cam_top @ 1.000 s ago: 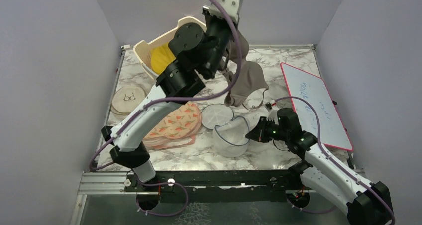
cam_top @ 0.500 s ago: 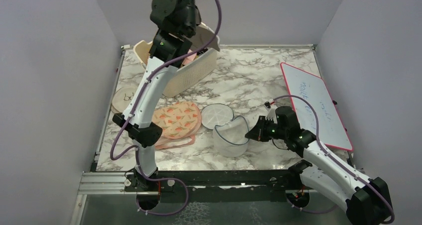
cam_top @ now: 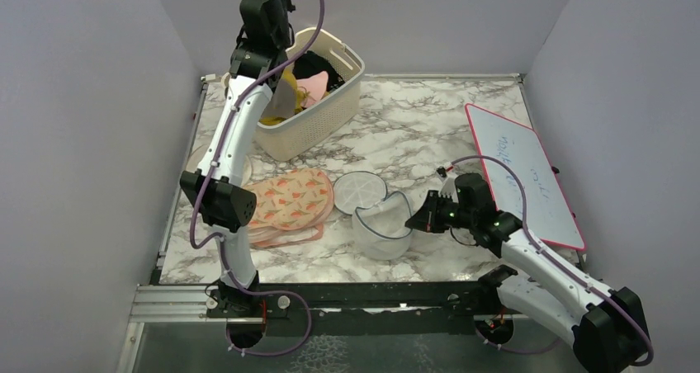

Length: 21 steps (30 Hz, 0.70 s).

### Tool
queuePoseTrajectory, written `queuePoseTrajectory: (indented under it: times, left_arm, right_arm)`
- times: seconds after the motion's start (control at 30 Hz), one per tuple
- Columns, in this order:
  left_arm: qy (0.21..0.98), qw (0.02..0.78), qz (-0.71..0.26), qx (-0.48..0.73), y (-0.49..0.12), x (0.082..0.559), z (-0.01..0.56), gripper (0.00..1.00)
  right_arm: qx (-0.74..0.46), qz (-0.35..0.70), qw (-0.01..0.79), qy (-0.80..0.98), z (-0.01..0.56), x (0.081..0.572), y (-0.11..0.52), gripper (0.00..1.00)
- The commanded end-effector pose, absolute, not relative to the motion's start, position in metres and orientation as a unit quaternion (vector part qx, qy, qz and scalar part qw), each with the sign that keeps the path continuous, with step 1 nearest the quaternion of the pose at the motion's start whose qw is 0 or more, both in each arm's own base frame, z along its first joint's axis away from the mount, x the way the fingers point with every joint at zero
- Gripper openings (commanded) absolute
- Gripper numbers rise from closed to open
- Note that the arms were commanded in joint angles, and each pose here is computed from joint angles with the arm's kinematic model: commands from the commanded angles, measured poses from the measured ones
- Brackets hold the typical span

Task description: Unzip the laundry bag and remove the bra

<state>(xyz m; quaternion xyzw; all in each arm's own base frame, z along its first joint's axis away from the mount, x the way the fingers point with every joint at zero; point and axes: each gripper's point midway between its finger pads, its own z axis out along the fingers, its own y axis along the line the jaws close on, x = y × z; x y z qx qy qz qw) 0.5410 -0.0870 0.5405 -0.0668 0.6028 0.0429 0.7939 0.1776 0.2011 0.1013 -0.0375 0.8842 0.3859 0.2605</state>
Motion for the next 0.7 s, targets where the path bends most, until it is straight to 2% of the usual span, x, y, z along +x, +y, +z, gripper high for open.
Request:
queuePoseTrajectory:
  times: [0.0,0.37,0.67]
  left_arm:
    - [0.675,0.735,0.004,-0.064,-0.093,0.565,0.477,0.00]
    - [0.779,0.627,0.001,-0.031,-0.112,0.597,0.349,0.00]
    - [0.826,0.551,-0.008,-0.117,-0.069,0.565,0.270,0.00]
  right_arm:
    - [-0.051,0.402,0.268,0.874,0.113,0.181,0.208,0.01]
    - [-0.059,0.399,0.265,0.876,0.111,0.182,0.209,0.01]
    - [-0.063,0.398,0.271,0.874,0.113,0.185,0.209,0.01]
